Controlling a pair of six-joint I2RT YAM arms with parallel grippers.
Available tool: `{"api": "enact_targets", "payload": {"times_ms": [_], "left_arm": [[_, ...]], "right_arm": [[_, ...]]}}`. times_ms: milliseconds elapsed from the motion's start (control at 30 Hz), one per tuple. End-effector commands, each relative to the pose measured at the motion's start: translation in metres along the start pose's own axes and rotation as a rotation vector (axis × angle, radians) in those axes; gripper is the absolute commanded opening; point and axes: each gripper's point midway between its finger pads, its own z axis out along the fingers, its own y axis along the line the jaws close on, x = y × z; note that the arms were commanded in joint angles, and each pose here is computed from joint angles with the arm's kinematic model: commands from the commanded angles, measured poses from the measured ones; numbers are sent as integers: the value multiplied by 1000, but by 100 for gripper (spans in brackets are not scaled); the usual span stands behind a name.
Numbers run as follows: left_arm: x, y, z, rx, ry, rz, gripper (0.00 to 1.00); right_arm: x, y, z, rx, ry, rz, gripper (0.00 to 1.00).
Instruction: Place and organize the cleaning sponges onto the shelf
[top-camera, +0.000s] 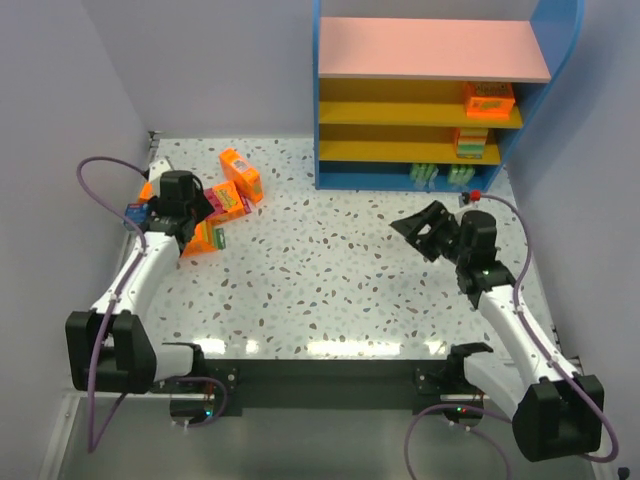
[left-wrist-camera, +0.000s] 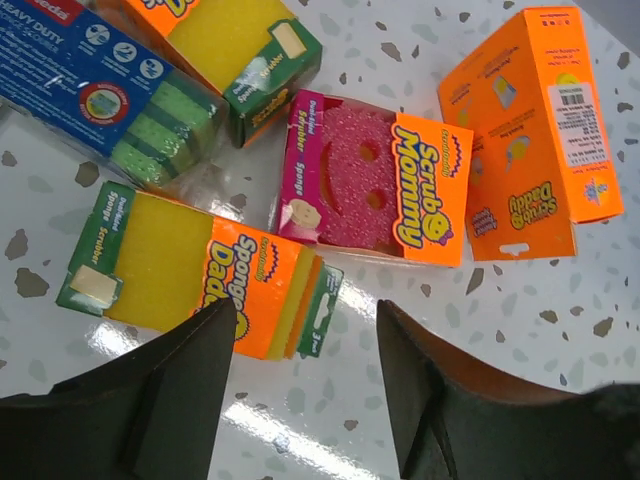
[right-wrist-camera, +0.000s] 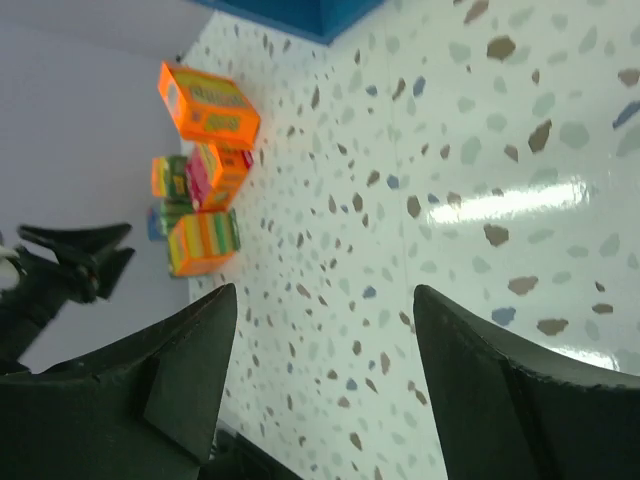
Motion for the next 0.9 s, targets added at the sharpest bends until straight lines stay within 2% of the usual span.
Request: {"api": "enact_targets", "payload": {"times_ms": [0,367,700,867], "left_arm": [[-34,11,11,-51,-81,-22,63],[8,58,44,-207,11,-31,58],[43,45,65,-99,95,-64,55],[73,32,67,17,170,-77,49]], "right_arm": [[31,-4,-5,-43,101,-117,75],[57,-23,-1,-41,202,-162,75],[69,-38,-2,-18,237,-176,75],[70,-40,-6,-3,248,-202,76]]}}
